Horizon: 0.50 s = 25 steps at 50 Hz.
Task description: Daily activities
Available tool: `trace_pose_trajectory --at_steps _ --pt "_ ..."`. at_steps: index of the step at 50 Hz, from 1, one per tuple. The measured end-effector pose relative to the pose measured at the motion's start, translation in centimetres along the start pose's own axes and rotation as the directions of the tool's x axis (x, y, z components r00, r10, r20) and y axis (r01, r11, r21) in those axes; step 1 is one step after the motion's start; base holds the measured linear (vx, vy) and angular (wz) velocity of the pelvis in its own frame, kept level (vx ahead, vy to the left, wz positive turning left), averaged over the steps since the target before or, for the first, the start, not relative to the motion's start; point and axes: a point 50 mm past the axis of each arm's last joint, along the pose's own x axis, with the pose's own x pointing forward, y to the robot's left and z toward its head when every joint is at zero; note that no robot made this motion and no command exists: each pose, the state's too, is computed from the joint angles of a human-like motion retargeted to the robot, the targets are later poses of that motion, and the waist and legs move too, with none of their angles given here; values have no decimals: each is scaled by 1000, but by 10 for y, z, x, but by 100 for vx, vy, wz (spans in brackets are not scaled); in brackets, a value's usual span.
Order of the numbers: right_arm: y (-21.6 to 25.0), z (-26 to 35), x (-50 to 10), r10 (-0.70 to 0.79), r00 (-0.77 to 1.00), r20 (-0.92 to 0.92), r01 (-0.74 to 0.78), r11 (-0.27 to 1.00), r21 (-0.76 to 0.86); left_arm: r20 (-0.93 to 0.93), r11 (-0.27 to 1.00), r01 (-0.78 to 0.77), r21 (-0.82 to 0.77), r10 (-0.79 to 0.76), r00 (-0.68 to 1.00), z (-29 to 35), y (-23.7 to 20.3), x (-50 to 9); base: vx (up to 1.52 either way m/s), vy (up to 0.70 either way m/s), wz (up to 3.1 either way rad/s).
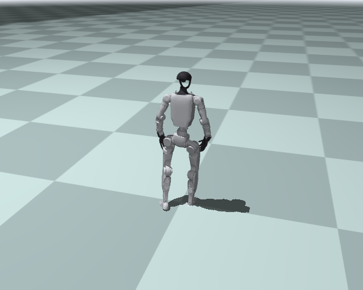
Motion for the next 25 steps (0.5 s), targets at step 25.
trace_pose_trajectory --at_steps 25 --pt "10 0 5 20 999 -29 -23 993 -119 107 993 -71 99 60 992 28 5 4 0 -2 0"
